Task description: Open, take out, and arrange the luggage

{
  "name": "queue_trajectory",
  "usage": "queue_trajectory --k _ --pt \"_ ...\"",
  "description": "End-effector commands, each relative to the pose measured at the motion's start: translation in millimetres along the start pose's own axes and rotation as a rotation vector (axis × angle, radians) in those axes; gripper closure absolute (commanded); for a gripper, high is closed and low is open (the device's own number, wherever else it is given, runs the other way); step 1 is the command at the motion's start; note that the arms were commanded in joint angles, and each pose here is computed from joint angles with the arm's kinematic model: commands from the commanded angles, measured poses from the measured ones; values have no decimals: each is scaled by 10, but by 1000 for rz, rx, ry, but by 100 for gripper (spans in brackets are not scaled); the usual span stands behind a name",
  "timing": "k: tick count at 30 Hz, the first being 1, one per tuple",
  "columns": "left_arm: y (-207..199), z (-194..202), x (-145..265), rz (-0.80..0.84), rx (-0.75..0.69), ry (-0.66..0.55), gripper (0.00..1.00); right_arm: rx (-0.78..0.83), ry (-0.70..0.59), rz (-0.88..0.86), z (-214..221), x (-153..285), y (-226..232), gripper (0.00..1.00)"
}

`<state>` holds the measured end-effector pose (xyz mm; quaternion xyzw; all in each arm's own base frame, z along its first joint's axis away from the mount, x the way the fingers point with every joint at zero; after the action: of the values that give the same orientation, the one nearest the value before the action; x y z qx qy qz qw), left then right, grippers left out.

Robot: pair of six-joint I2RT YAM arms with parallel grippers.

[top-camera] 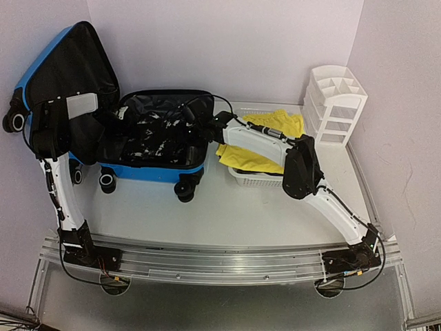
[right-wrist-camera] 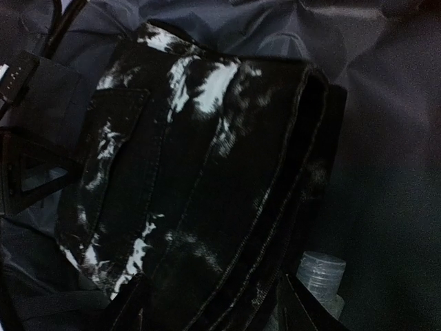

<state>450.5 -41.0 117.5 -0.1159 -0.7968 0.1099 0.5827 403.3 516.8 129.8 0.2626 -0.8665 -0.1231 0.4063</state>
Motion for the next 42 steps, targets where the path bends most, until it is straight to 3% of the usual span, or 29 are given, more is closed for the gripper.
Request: queue_trajectory --k 1,6,19,23,26,28,29,31,35,42 --pt "41 72 -177 38 12 28 13 61 -42 112 132 -122 -71 44" --pt "41 186 -315 53 18 60 20 124 -39 217 220 -189 -248 45" --pt "-271 199 -520 213 46 93 27 -80 137 35 803 -766 -372 48" --pt "-362 131 -480 272 99 84 51 -121 164 -20 898 -846 -349 52" --pt "-417 59 -363 294 87 49 77 -146 164 -43 885 -859 -334 67" --pt "-453 18 -260 306 75 26 95 -158 151 -47 824 -844 -342 82" --pt "-464 -9 -202 313 74 17 99 -172 141 -56 771 -826 -332 92" --pt "-479 -61 -115 324 73 6 100 -198 116 -80 638 -787 -320 100" --pt "-500 -184 82 319 67 -23 100 -216 35 -130 251 -594 -219 100" --pt "-703 -450 605 349 23 -83 100 -193 -217 -273 -682 79 164 100"
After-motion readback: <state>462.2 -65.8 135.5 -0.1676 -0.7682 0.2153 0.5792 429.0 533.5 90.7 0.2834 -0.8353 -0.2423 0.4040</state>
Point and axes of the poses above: each gripper's point midway between its finger pads, its own x axis back along the fingers, its own y axis along the line the jaws close on, z = x × y, the point moved 6 cm from there along x, back along the fingers, and after that the axes turned 6 degrees about x, right-handed, at the moved point
